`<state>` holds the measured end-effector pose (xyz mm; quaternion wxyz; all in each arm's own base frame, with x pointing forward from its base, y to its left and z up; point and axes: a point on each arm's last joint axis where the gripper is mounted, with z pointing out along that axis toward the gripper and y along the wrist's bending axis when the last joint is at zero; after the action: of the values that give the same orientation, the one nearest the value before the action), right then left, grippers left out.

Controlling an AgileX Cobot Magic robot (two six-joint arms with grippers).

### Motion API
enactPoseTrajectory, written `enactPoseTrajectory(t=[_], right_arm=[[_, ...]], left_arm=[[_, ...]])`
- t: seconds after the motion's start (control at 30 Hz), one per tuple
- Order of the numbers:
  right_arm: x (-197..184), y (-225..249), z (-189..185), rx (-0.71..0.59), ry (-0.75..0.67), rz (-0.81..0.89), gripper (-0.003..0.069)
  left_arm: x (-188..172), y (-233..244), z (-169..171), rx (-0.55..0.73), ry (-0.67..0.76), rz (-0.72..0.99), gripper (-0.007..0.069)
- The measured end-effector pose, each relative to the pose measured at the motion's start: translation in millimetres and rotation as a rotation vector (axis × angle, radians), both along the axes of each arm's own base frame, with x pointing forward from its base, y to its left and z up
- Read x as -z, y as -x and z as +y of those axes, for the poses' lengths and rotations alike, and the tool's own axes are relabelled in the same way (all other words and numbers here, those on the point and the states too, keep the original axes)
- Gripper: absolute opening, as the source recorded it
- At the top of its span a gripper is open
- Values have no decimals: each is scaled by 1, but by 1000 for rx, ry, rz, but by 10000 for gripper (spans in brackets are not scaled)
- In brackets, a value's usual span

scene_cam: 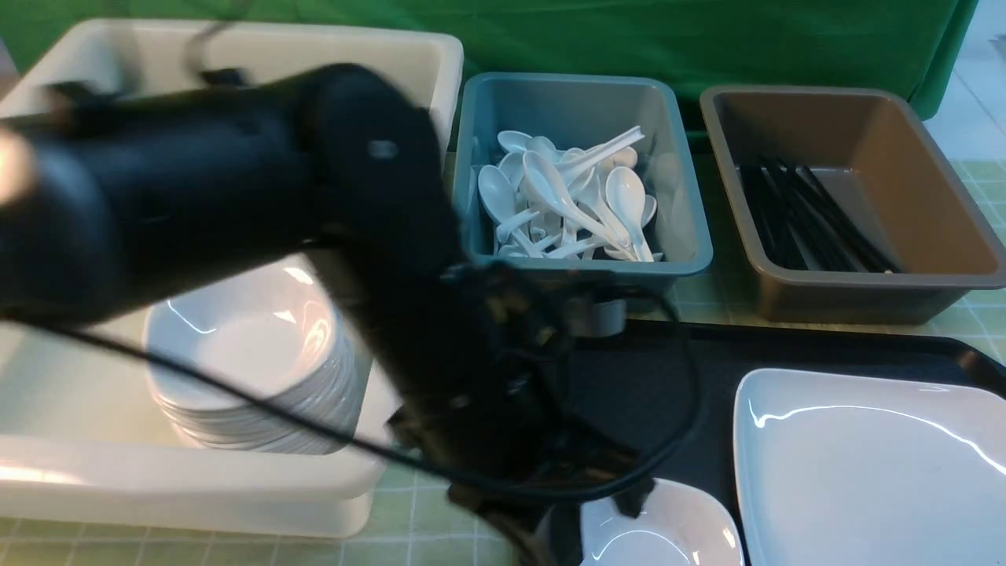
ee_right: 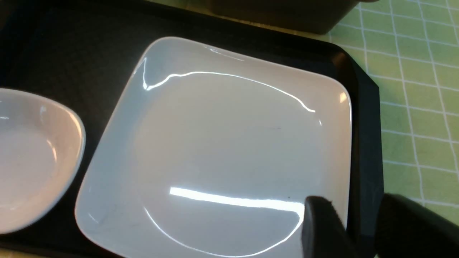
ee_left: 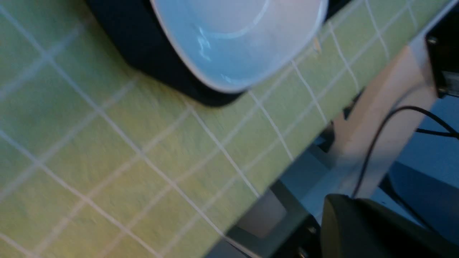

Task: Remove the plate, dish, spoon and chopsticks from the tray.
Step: Use the left arm to grab a small plate from the dinner plate

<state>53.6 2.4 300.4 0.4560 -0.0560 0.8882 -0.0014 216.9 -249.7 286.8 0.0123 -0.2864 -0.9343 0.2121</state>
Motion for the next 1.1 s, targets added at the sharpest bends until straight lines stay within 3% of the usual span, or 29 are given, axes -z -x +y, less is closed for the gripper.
enactPoseTrajectory(t=[0.2, 0.33, 0.53, 1.1], right_arm=[[0, 0, 0, 0, 0, 3, 220], [0, 0, 0, 0, 0, 5, 220], [0, 0, 0, 0, 0, 5, 220], [0, 0, 0, 0, 0, 5, 221]], left_arm=[[18, -41, -41, 114, -123, -172, 165], [33, -59, -55, 232, -166, -264, 283], [56, -69, -62, 348, -188, -301, 375], [109, -79, -73, 405, -223, -253, 388]])
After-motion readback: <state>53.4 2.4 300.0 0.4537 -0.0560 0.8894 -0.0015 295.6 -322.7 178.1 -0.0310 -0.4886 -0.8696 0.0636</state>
